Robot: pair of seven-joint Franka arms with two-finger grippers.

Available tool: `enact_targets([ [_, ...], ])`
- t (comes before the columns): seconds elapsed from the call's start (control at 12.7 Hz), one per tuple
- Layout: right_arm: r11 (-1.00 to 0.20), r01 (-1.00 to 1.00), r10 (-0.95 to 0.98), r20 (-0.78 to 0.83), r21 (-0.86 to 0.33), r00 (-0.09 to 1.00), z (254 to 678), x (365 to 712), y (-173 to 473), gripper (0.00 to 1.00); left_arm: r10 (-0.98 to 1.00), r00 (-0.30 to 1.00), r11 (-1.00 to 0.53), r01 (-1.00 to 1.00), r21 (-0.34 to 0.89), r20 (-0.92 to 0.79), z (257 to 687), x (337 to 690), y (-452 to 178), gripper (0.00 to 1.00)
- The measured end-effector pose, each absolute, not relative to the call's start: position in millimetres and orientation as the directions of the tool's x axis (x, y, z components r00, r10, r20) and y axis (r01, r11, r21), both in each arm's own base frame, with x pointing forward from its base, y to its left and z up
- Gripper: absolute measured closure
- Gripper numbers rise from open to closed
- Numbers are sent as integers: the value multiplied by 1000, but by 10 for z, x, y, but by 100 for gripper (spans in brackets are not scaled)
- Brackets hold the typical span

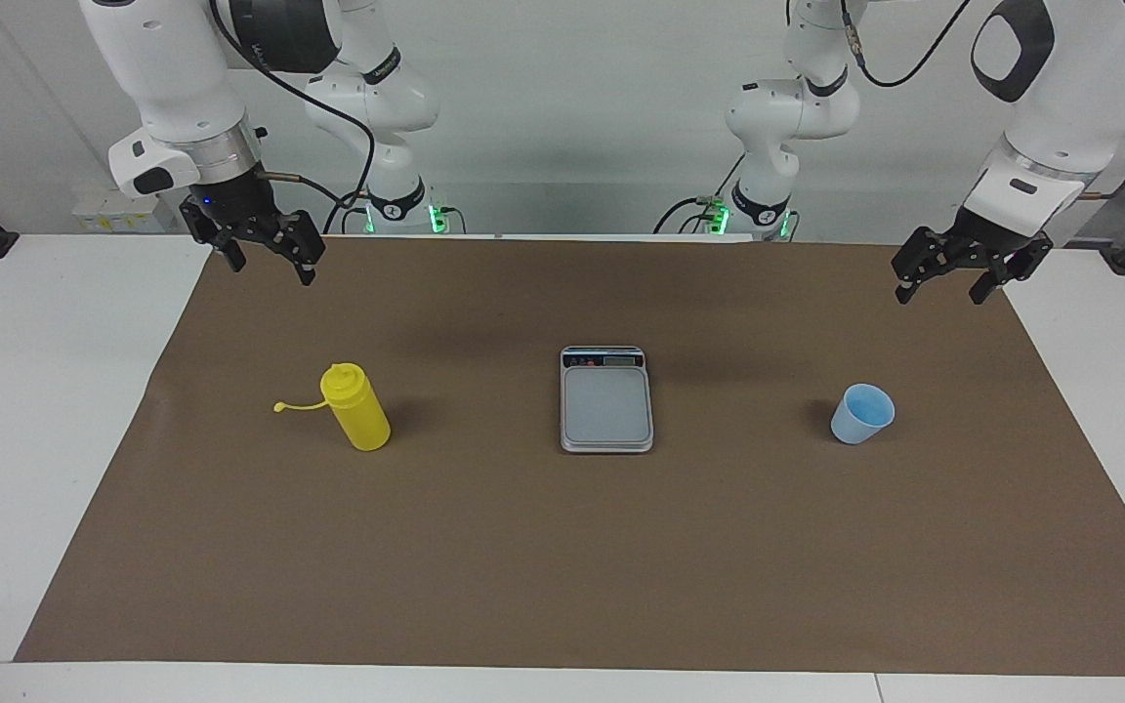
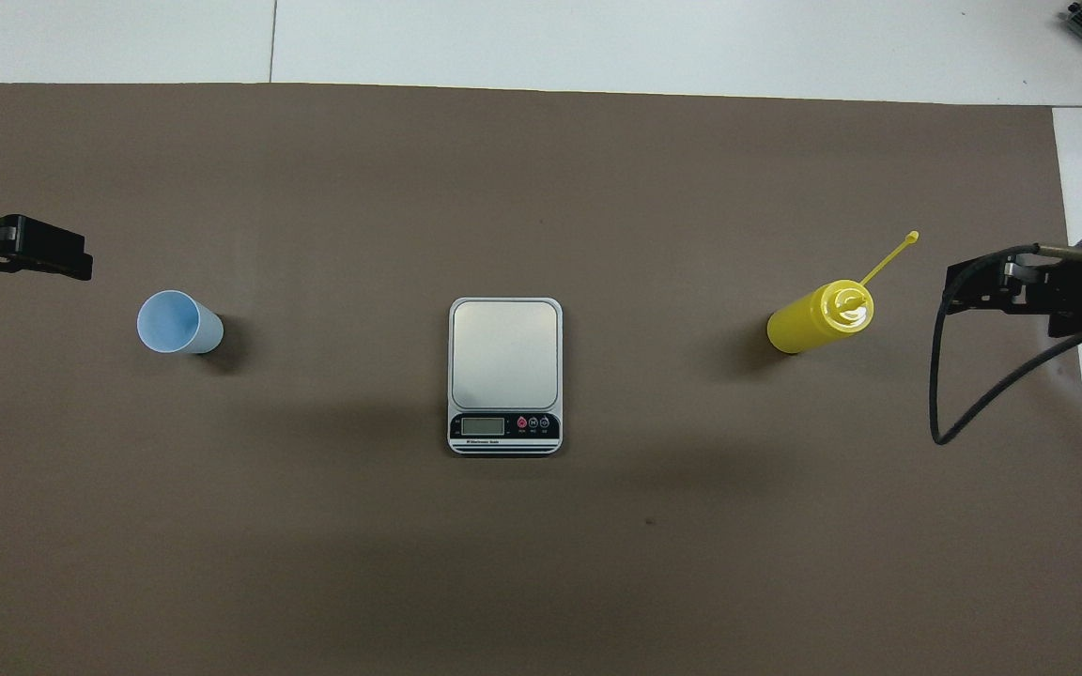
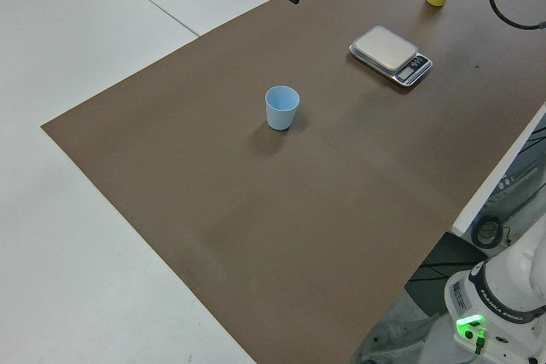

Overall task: Pour seasoning into cup on scale with both arms
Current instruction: 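Reach the left gripper to the light-blue cup and grasp it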

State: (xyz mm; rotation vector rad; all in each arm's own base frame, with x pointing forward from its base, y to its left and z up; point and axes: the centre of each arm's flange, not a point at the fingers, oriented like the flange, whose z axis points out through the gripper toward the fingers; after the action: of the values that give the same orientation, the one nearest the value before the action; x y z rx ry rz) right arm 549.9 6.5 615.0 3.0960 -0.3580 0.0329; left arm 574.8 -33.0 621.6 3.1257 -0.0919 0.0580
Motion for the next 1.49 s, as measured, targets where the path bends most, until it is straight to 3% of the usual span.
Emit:
enact_targets([
  [0.55, -973, -228, -228, 24, 22, 973, 6150, 5499, 65, 0, -46, 996, -999, -47, 12, 82, 5964, 5739, -267, 0],
  [1.26, -973, -228, -228, 24, 22, 973, 6150, 5499, 65, 0, -14, 986, -1000, -17, 16, 164, 4517, 5913, -305, 0],
  [1.49, -973, -228, -228, 24, 22, 973, 6150, 5499, 65, 0, -16, 987, -1000, -19, 16, 161, 4050, 5789, -344, 0],
])
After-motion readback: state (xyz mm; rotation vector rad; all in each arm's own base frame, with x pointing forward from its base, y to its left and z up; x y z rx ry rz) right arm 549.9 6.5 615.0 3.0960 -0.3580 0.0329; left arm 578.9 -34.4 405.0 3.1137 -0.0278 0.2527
